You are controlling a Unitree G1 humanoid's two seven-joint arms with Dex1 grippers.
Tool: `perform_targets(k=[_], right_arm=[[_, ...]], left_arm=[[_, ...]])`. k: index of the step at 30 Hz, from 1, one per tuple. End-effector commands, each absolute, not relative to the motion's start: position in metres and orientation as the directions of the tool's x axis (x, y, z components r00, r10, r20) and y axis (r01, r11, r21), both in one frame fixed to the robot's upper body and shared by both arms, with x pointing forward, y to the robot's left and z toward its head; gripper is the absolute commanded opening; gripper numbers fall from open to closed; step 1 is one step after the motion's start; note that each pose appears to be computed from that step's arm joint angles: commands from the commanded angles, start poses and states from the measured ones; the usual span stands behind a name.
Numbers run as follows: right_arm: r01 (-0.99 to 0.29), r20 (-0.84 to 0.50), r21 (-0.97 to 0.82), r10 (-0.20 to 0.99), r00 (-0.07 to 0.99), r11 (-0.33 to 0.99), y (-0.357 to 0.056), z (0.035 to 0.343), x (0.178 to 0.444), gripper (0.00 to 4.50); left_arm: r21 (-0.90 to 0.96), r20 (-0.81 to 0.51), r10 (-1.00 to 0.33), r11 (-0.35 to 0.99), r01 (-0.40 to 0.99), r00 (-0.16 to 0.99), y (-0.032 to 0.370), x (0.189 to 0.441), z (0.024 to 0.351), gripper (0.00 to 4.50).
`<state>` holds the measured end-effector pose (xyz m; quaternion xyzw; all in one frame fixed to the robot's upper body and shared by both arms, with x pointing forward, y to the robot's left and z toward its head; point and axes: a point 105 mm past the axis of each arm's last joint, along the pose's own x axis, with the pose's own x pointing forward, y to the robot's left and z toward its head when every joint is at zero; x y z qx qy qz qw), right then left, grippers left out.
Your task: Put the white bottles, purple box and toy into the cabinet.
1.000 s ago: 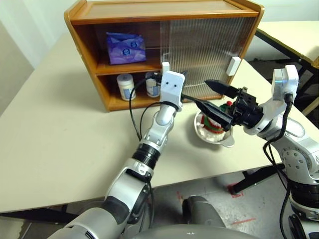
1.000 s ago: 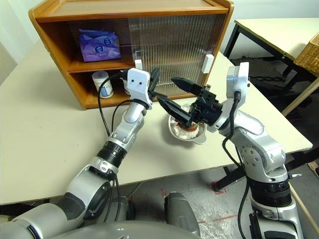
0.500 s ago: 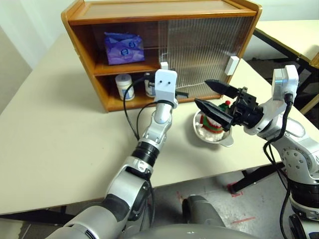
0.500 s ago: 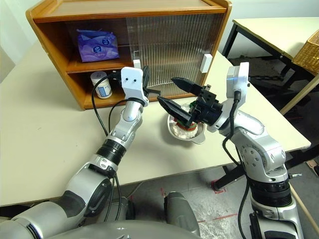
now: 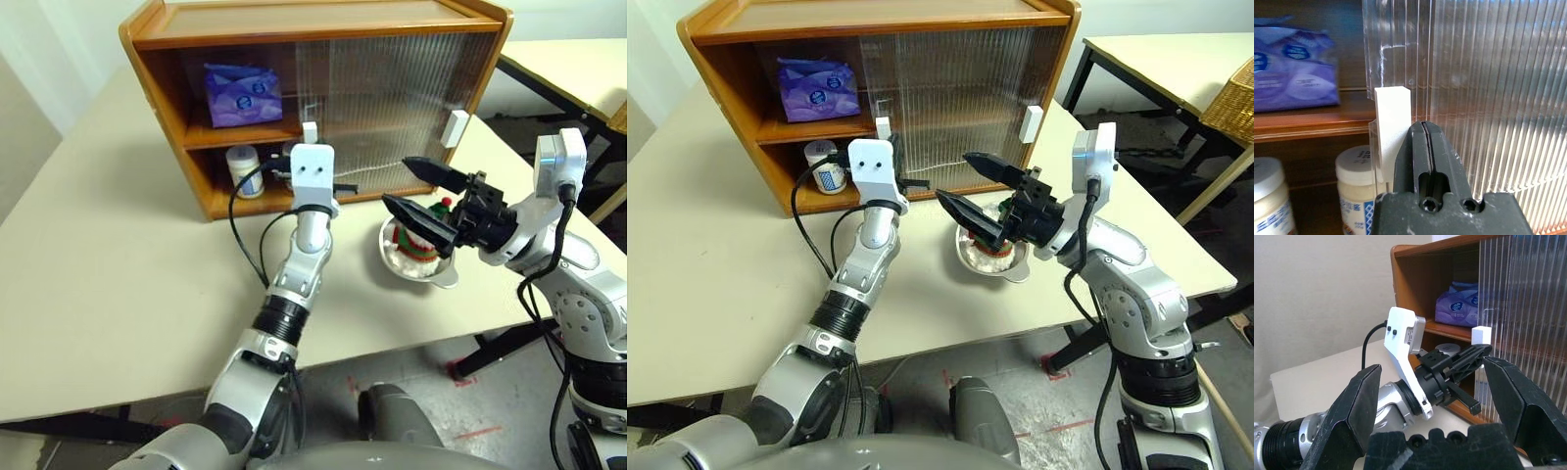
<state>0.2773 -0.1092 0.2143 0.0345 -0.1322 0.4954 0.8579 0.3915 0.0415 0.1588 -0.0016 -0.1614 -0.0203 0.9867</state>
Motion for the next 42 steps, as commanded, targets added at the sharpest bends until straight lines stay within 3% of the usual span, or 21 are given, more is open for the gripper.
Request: perform_targets(k=[1, 18, 26, 42], right_arm=[[-0.861, 0.267, -0.081, 0.843, 0.467, 0.503, -0.110, 0.215, 0.278, 4.50], [-0.865, 0.268, -0.085, 0.848, 0.458, 0.495, -0.108, 0.215, 0.279, 4.50], [-0.868, 0.267, -0.081, 0.850, 0.454, 0.490, -0.107, 0.215, 0.280, 4.50], [-0.877, 0.276, -0.074, 0.855, 0.440, 0.475, -0.103, 0.213, 0.284, 4.50]], left_arm=[[0.005, 0.284, 0.021, 1.000, -0.024, 0.958, 0.057, 0.392, 0.152, 0.03], [-0.003, 0.288, 0.093, 0.995, -0.096, 0.953, 0.072, 0.395, 0.155, 0.03], [0.029, 0.301, 0.242, 0.964, -0.263, 0.922, 0.114, 0.393, 0.156, 0.03], [0.048, 0.303, 0.389, 0.905, -0.422, 0.870, 0.156, 0.387, 0.160, 0.03]])
